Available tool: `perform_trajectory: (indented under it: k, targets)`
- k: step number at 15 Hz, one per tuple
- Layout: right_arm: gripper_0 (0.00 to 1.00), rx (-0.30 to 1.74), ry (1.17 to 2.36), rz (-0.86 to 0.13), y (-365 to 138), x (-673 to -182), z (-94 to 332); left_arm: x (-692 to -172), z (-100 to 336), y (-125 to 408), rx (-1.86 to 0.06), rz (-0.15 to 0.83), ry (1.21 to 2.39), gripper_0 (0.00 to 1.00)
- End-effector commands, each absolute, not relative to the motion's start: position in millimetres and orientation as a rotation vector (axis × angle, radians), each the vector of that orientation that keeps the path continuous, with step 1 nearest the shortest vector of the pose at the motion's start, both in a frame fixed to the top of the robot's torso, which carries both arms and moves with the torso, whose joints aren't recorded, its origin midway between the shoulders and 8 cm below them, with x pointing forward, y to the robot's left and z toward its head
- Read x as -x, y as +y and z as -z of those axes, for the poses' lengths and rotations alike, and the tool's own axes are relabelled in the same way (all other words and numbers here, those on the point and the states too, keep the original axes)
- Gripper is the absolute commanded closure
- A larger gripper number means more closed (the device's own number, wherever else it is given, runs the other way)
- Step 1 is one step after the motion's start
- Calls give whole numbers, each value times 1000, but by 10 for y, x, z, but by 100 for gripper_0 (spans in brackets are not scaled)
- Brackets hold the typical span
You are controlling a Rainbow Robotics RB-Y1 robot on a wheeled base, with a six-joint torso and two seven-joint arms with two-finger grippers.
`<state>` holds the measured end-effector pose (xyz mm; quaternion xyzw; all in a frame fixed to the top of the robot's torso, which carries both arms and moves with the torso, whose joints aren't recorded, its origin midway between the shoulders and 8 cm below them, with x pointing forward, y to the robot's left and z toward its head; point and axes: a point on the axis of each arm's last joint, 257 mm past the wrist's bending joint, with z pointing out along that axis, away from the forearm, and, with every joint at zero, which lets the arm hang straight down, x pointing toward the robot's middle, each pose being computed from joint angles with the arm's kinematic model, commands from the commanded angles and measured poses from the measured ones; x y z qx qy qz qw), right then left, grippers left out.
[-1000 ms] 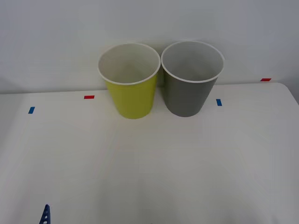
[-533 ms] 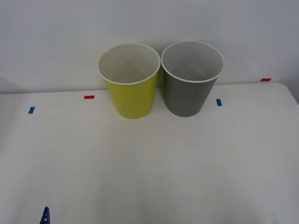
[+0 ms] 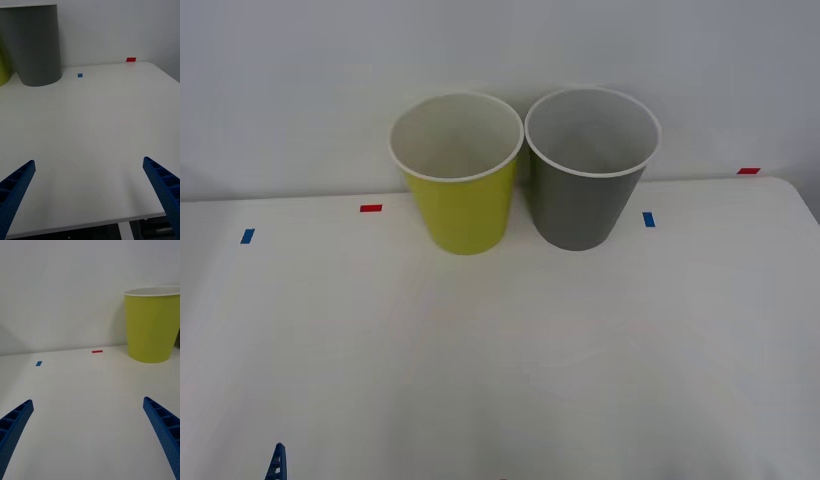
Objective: Put cans in the gray bin and PET bottles in the light green bin.
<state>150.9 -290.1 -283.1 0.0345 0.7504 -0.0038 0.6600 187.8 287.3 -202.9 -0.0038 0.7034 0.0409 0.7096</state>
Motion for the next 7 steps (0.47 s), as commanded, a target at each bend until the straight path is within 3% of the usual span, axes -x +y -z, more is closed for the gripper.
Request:
perform_trajectory:
  k: [1, 7]
  targets:
    - [0, -78, 1698, 8, -2901, -1509, 2831, -1878, 2029, 2874, 9, -91, 1561, 0]
    - [0, -78, 1698, 8, -2901, -1509, 2831, -1878, 2029, 2874, 9, -91, 1561, 0]
